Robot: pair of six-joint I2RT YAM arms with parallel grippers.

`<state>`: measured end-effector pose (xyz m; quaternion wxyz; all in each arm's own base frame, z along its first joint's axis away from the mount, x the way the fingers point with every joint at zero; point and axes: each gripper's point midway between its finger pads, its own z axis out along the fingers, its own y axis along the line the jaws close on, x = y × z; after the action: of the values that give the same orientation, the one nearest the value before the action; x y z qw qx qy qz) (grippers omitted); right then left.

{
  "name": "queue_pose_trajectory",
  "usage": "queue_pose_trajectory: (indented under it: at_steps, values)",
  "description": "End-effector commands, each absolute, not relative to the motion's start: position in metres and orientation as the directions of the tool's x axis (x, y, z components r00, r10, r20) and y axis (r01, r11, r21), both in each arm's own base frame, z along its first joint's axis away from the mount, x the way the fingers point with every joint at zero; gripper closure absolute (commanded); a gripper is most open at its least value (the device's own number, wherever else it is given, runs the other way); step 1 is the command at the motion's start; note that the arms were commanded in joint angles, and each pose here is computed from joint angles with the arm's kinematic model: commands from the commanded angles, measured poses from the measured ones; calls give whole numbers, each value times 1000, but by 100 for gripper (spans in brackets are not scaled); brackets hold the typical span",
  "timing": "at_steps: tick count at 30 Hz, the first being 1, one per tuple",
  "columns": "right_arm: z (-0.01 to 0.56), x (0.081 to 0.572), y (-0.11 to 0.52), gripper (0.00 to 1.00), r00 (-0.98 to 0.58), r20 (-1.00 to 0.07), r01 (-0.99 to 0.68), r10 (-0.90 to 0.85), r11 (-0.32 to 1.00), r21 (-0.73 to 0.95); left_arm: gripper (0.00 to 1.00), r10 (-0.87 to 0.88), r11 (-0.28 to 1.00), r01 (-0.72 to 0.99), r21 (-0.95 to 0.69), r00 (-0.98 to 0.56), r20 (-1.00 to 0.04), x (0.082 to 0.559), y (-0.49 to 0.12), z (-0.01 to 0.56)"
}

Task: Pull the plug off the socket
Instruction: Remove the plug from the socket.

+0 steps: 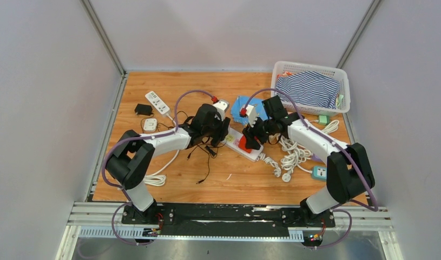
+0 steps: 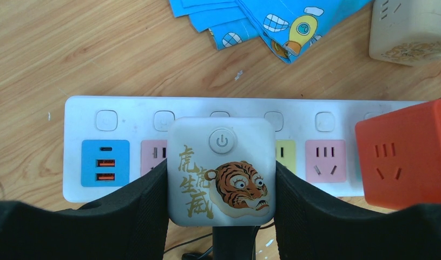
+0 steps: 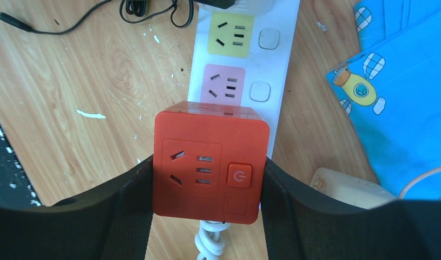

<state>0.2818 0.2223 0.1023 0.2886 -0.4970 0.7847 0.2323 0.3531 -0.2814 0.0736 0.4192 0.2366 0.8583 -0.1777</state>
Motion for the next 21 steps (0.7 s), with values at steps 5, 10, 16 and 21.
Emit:
queue_pose_trajectory:
  at_steps: [5,10,16,21]
  values:
    - [120,273,228,100,-415,-730,-900,-544,362,242,100,341,841,528,-119,-688,-641,317,-257,11]
    - [145,268,224,100,-363,-788,-923,-498,310,229,100,330,839,530,-122,-674,-661,319,-259,22]
    - [160,282,199,100,-358,-818,-908,-451,374,191,82,324,829,542,-139,-667,-671,321,-265,33]
    - [157,315,158,100,-444,-809,-805,-386,569,170,54,305,827,542,-150,-657,-689,323,-268,45]
